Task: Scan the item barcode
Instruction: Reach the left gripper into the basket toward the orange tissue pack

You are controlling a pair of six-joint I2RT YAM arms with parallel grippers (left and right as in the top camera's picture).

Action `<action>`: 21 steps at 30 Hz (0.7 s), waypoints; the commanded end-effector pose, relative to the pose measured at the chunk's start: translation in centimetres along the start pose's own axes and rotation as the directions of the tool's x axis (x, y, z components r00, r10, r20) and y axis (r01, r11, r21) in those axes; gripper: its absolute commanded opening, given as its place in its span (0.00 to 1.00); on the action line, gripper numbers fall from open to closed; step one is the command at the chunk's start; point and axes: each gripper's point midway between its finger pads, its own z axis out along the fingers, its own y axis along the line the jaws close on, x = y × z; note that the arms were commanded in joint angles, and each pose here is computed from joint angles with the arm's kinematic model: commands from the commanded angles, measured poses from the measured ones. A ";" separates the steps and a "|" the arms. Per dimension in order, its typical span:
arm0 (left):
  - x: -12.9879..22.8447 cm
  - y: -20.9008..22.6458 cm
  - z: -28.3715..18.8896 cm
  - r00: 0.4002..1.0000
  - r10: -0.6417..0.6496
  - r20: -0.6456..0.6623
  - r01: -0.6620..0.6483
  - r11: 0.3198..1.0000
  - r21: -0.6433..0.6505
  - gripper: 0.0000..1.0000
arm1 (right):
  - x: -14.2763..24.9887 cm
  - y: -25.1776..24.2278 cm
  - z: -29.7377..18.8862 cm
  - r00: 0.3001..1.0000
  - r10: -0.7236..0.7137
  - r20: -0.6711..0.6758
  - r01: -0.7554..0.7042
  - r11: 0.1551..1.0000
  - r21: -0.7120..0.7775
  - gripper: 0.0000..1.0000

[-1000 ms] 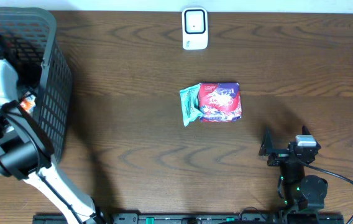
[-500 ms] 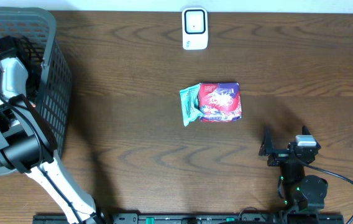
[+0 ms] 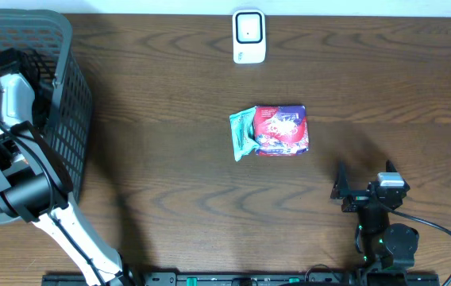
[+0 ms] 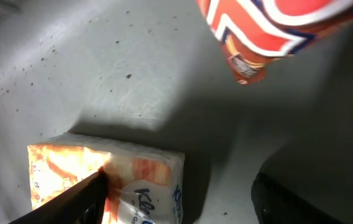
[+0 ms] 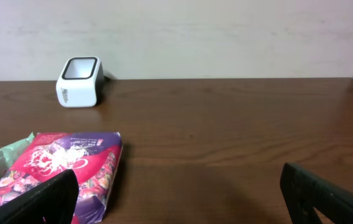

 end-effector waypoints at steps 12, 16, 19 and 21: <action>-1.4 2.0 -4.5 0.992 -0.116 0.047 0.115 0.993 0.020 0.75 | 0.1 0.0 0.0 1.000 -0.011 -0.001 0.011 1.000 0.002 0.99; -2.2 2.5 -7.1 0.986 -0.138 0.093 0.133 0.989 0.058 0.76 | 0.1 0.0 0.0 1.000 -0.011 -0.001 0.011 1.000 0.002 0.99; -1.7 3.0 -7.5 0.988 -0.132 0.079 0.128 0.991 0.046 0.76 | 0.1 0.0 0.0 1.000 -0.011 -0.001 0.011 1.000 0.002 0.99; -0.8 3.3 -6.8 0.992 -0.119 0.052 0.118 0.993 0.023 0.76 | 0.1 0.0 0.0 1.000 -0.011 -0.001 0.011 1.000 0.002 0.99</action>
